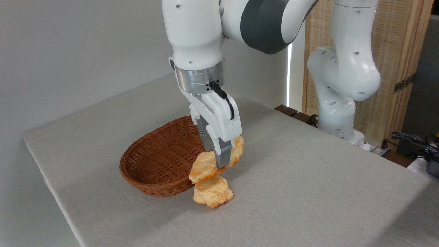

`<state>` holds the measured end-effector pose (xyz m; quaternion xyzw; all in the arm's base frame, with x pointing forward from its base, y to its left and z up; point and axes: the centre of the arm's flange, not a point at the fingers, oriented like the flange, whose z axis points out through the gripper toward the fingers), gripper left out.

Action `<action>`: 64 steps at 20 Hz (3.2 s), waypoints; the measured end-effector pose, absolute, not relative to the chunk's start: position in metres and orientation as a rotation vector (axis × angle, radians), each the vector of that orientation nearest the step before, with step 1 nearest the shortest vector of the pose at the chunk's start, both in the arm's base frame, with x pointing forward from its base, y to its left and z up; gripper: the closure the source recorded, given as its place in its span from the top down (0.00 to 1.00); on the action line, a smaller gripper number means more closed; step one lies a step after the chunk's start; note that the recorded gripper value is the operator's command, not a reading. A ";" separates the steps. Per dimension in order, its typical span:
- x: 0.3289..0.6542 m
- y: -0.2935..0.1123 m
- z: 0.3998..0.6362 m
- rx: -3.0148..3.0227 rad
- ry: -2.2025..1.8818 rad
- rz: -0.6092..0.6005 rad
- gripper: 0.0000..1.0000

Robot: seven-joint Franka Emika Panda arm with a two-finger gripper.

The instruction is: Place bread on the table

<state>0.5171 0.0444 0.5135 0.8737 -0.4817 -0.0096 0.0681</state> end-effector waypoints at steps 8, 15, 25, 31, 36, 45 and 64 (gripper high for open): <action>0.517 0.042 0.502 2.579 -1.503 -0.081 1.00; 0.517 0.042 0.501 2.578 -1.504 -0.084 1.00; 0.525 0.024 0.526 2.640 -1.465 -0.025 1.00; 0.532 -0.025 0.567 2.790 -1.258 0.060 1.00; 0.536 -0.023 0.563 2.827 -1.177 0.045 1.00; 0.542 -0.024 0.556 2.844 -1.144 0.024 1.00; 0.544 -0.027 0.570 2.857 -1.151 0.060 1.00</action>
